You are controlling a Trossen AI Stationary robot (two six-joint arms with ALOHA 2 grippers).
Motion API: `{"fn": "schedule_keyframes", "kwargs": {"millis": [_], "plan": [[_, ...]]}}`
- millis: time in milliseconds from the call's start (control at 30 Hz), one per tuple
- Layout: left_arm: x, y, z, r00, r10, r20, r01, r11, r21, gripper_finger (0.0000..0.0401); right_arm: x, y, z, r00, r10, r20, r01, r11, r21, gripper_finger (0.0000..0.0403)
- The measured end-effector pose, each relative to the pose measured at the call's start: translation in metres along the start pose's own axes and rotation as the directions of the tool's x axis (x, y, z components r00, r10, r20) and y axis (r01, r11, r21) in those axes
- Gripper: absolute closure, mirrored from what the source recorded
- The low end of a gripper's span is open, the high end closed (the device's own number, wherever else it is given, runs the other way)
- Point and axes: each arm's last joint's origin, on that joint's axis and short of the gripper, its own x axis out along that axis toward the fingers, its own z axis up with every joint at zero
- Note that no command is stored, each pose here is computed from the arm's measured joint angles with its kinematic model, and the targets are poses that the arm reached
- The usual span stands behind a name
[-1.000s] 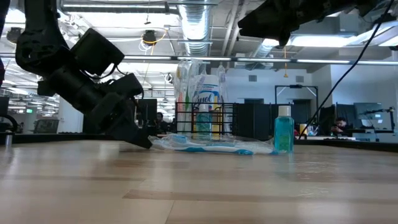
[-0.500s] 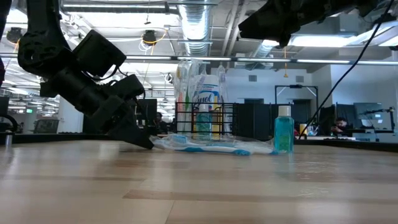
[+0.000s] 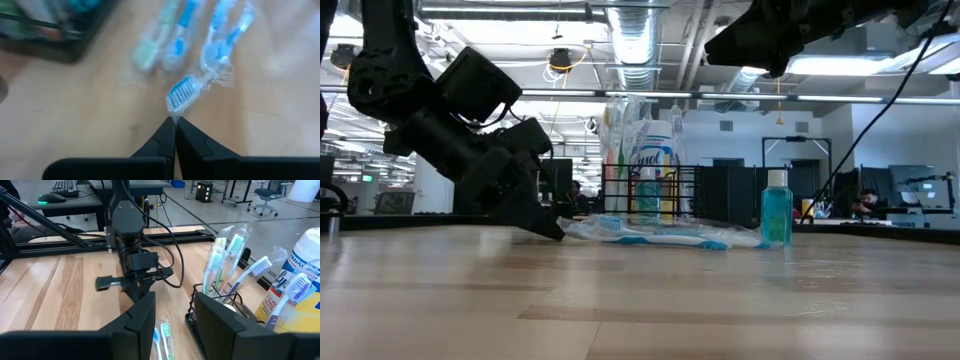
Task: Pick & Place toothbrushing station
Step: Put the blue toothbrush into the black wire organizer
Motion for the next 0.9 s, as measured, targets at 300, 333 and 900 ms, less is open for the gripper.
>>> {"fn": "schedule_keyframes", "kwargs": {"millis": [300,333,900], "plan": [[-0.025,-0.014,0.016,1.0,-0.011,0.015,0.01,1.0,0.026,0.0401,0.0,0.0,0.0,1.0,0.0,0.0,0.0,1.0,0.001,0.0276],[-0.03,-0.016,0.019,0.999,-0.01,0.031,0.009,0.999,0.03,0.0401,0.0,0.0,0.0,1.0,0.0,0.0,0.0,1.0,0.001,0.0276],[-0.063,-0.055,0.069,0.988,-0.006,0.153,-0.015,0.991,0.134,0.0401,0.016,0.002,-0.013,0.998,-0.017,-0.052,0.017,1.0,-0.003,0.0276]]}}
